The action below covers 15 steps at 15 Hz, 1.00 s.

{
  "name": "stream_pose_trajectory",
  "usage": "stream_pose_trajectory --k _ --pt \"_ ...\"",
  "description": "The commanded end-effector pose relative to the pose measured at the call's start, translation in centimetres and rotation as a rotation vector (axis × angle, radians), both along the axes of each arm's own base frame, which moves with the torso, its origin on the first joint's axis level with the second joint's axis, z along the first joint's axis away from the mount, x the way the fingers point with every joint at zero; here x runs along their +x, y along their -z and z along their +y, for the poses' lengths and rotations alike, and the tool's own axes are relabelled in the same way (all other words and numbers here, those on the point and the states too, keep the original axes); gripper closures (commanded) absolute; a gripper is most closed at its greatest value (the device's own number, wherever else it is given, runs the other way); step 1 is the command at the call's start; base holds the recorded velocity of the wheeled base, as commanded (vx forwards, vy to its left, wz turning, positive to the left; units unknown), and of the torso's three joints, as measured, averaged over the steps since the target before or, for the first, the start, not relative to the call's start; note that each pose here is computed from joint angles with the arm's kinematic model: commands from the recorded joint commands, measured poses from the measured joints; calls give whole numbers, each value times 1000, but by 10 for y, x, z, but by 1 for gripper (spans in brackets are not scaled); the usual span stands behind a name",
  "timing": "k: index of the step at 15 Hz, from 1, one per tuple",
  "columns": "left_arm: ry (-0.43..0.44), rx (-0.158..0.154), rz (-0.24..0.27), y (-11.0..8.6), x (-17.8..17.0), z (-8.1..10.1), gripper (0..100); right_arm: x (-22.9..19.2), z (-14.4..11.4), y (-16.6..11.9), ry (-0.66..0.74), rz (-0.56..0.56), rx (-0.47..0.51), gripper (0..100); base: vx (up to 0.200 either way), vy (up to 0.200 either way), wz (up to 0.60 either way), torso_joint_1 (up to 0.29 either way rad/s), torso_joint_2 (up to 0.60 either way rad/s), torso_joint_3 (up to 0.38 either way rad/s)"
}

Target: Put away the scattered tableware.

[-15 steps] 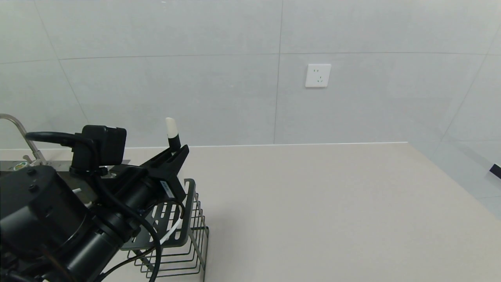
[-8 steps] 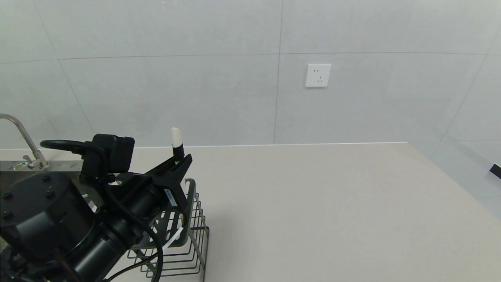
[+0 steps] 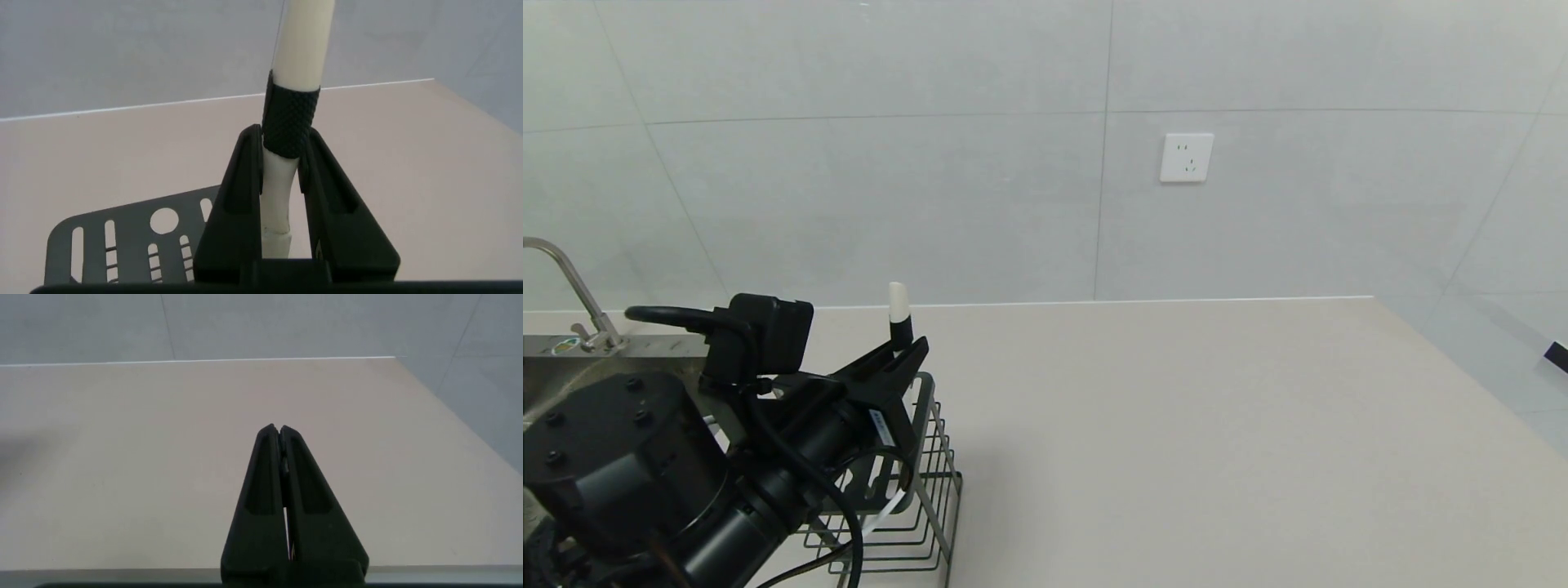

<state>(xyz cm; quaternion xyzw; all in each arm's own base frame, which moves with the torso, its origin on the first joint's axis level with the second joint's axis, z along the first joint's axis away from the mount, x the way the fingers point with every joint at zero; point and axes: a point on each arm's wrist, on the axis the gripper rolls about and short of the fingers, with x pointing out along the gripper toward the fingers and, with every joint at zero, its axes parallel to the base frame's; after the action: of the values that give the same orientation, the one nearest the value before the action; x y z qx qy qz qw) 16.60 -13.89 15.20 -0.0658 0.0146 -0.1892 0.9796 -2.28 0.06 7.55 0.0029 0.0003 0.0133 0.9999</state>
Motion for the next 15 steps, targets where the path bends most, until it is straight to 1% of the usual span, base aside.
stream_pose_trajectory --k 1,3,5,7,13,15 --pt "-1 1 2 1 0 0 100 0 0 0 1 0 0 100 0 0 0 0 0 0" --pt "0 4 7 2 1 -1 100 0 0 0 -1 1 0 100 0 0 0 0 0 0" --pt "3 -5 18 4 1 -2 100 0 0 0 -1 0 0 100 0 0 0 0 0 0" --pt "4 4 29 7 0 -1 100 0 0 0 -1 1 0 100 0 0 0 0 0 0" --pt "13 12 42 10 1 -2 100 0 0 0 -1 1 0 100 0 0 0 0 0 0" --pt "13 27 58 15 -1 0 100 0 0 0 -1 1 0 100 0 0 0 0 0 0"
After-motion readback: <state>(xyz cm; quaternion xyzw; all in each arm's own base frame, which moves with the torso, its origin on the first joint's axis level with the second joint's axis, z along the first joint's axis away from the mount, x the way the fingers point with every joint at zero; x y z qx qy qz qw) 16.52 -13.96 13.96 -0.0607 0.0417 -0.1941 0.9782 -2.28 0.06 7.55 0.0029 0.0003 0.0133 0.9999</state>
